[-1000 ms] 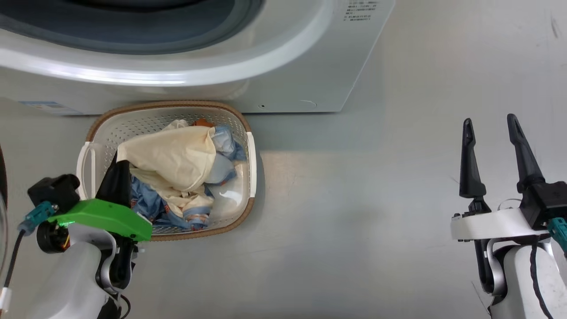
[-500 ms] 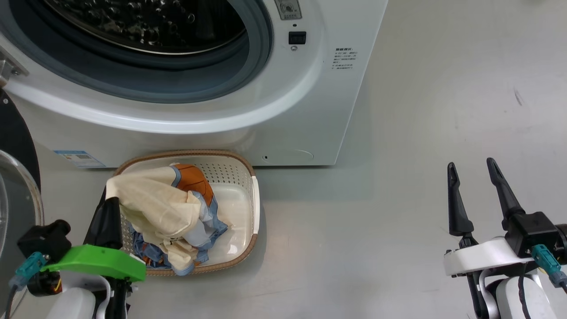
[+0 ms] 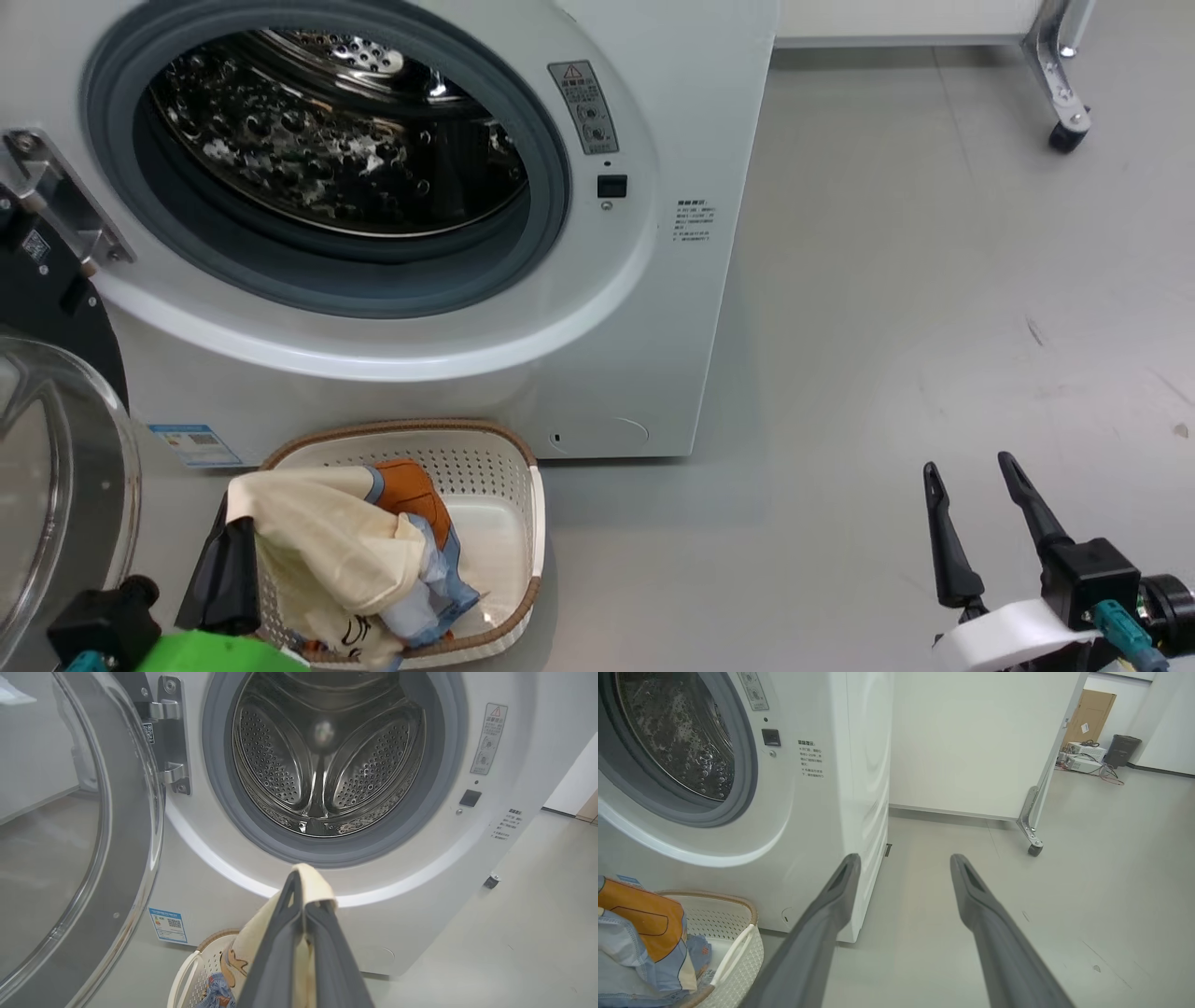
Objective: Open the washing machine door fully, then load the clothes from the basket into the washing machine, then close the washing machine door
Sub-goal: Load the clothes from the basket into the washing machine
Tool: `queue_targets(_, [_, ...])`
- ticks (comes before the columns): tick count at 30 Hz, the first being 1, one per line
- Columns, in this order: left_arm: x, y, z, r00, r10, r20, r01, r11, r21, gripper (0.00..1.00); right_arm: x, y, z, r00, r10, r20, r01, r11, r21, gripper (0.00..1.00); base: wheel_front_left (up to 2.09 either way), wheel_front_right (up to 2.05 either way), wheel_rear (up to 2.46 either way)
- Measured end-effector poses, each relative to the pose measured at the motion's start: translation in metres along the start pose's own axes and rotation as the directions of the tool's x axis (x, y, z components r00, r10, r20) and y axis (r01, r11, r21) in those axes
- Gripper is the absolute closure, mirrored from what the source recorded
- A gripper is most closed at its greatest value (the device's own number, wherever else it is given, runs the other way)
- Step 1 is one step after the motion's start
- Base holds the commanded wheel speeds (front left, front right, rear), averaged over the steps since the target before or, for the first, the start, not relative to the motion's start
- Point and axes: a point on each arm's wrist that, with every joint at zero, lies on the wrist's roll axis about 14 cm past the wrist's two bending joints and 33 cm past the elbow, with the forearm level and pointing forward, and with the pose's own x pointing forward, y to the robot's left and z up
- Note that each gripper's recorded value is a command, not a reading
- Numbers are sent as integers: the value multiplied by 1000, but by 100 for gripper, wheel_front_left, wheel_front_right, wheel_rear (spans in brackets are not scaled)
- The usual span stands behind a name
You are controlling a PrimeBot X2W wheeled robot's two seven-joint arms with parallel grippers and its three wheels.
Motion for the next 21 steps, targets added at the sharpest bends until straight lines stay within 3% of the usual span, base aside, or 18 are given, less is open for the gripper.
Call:
queue_targets(11, [-39,-22,26,994,-50,98,47,998,28,100,-34,1,12,999,-4,44,4,1000,-5,0,0,0,0])
queue_targets(21, [-51,-28,32,992,-59,115,55,998,35,100,-40,-3,17,998,-10,63,10,1000,-7,0,0,0,0])
